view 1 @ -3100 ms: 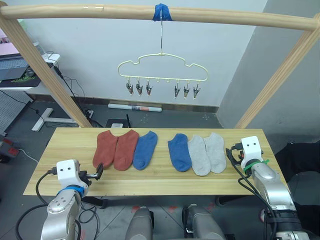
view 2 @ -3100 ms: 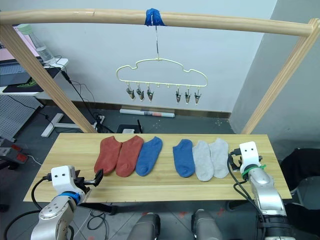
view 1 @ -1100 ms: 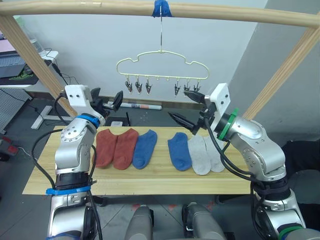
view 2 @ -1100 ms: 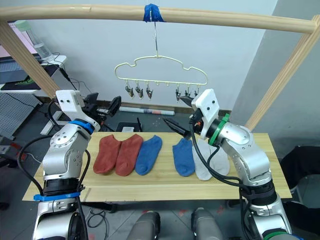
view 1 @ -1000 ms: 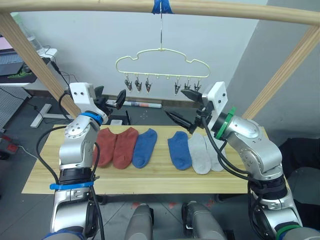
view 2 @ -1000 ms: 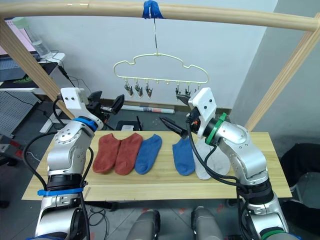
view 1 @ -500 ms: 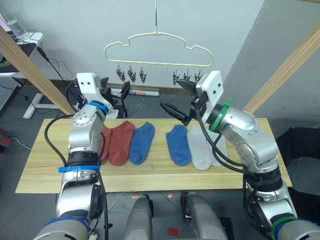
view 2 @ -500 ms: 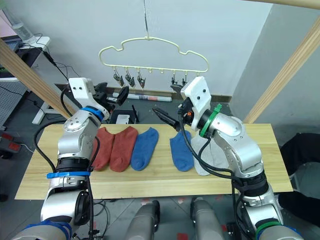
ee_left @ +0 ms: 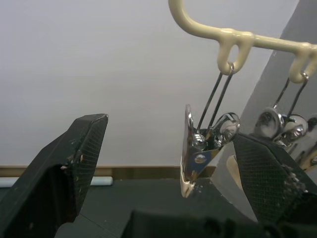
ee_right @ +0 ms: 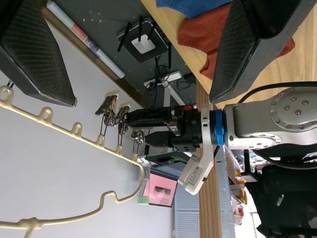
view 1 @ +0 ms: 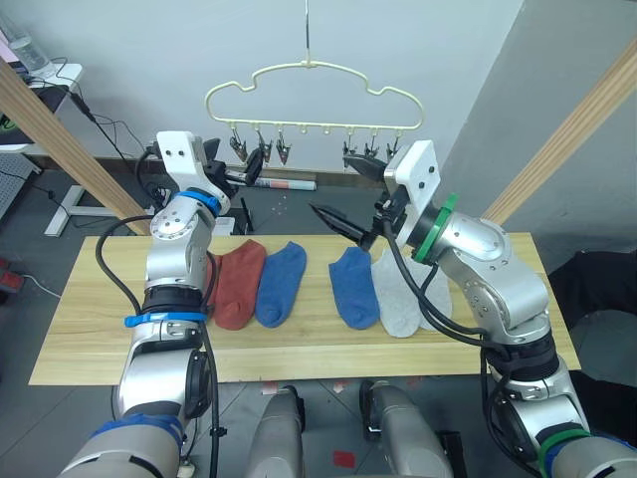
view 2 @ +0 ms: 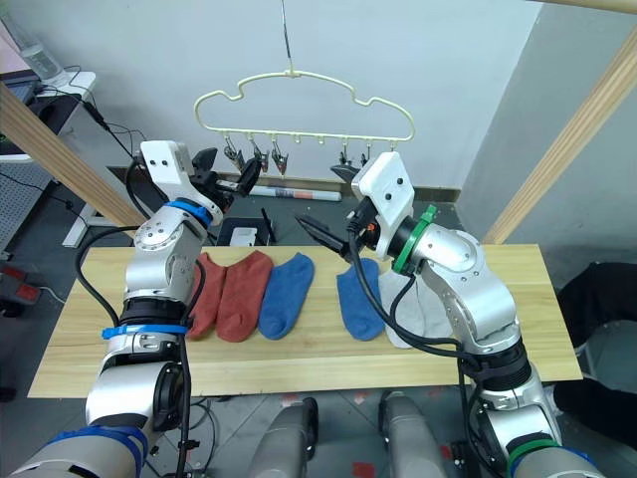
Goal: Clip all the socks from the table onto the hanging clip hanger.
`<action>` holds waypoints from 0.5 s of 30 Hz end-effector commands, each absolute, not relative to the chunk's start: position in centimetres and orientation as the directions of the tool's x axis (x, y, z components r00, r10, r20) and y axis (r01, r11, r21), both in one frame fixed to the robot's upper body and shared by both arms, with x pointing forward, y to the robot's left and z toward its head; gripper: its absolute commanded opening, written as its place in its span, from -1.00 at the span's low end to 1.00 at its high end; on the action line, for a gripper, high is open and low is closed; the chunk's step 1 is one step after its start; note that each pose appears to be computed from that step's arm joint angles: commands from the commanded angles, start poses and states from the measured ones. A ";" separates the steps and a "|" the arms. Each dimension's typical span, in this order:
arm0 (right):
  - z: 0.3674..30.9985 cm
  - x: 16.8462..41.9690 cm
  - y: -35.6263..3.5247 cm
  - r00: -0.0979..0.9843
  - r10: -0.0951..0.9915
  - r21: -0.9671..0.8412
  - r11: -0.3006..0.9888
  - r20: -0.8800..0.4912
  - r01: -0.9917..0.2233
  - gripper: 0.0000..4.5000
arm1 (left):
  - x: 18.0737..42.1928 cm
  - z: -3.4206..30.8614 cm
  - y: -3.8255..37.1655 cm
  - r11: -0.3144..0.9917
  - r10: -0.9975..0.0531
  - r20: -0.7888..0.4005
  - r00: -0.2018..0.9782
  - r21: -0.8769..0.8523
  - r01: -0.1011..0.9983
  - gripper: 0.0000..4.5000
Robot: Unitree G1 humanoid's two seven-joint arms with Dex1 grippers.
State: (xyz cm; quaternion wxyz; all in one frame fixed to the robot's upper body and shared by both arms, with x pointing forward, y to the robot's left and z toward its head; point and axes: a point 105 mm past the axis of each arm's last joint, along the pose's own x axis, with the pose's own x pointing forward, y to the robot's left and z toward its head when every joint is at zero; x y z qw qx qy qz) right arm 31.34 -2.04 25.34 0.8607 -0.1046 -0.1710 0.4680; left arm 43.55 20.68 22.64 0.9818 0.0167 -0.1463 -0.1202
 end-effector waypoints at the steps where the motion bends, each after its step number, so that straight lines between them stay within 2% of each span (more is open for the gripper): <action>1: 27.0 30.3 -1.7 0.457 0.852 -0.382 0.523 0.256 -0.762 1.00 | 43.3 25.1 21.5 0.975 -0.220 0.357 0.908 0.089 0.201 0.99; 11: 27.1 30.5 -1.8 0.464 0.844 -0.373 0.535 0.267 -0.758 1.00 | 43.0 25.7 21.9 0.981 -0.189 0.394 0.900 0.104 0.161 0.99; 14: 27.1 30.5 -1.8 0.465 0.844 -0.370 0.536 0.268 -0.759 1.00 | 42.9 25.7 21.4 0.978 -0.207 0.400 0.893 0.106 0.179 0.74; 15: 27.1 30.4 -1.8 0.466 0.843 -0.369 0.536 0.268 -0.759 1.00 | 42.9 25.7 21.3 0.977 -0.211 0.399 0.893 0.106 0.184 0.59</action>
